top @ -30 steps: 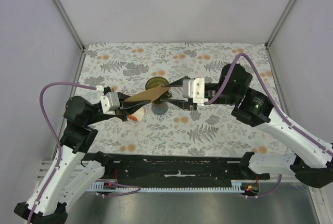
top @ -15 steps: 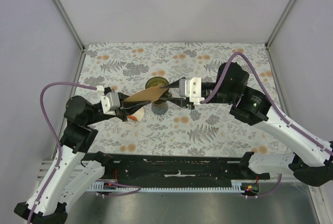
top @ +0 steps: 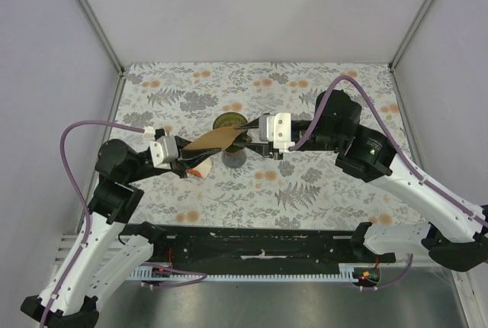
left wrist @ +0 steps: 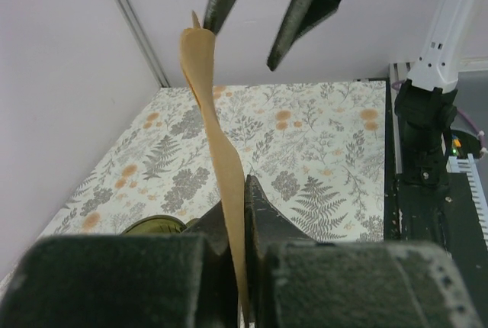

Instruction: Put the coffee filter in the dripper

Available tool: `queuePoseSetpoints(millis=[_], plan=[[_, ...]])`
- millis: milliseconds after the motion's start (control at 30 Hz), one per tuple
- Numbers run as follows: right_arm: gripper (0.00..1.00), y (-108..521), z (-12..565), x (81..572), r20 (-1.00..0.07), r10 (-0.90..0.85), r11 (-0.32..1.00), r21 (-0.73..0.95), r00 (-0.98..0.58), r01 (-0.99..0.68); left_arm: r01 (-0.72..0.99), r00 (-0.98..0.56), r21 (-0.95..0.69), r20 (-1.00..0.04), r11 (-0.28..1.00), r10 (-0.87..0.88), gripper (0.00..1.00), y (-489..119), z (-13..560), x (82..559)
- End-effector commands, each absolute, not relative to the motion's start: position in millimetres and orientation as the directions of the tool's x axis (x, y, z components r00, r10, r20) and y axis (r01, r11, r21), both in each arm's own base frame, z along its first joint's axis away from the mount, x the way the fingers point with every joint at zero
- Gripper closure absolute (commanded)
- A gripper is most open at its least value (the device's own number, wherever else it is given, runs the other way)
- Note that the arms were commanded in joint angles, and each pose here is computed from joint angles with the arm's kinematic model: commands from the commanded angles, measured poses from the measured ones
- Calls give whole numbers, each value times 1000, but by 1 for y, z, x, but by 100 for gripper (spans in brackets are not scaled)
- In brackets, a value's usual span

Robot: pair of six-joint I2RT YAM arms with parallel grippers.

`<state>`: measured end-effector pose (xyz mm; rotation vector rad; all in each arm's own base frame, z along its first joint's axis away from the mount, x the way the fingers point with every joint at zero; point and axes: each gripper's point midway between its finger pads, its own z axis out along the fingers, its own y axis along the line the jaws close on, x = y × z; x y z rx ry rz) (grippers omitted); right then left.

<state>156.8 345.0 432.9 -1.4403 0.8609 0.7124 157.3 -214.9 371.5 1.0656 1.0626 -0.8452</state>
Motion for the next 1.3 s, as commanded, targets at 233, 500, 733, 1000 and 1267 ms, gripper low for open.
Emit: queuePoseSetpoints(millis=[233, 500, 733, 1000, 1267], plan=[[63, 349, 451, 166, -791, -115, 28, -607, 600, -794, 883, 396, 386, -918, 267, 18, 98, -212, 370, 158], [64, 340, 445, 157, -799, -118, 10, -595, 590, -804, 881, 386, 374, -922, 288, 18, 98, -211, 372, 162], [43, 330, 460, 152, -795, -92, 46, -605, 600, -795, 883, 380, 368, -925, 291, 16, 98, -211, 372, 163], [55, 325, 448, 128, -805, -34, -37, -591, 592, -806, 882, 377, 364, -926, 300, 15, 98, -211, 373, 164], [53, 331, 447, 139, -814, -56, -5, -579, 578, -815, 881, 384, 370, -923, 295, 13, 98, -211, 374, 162]])
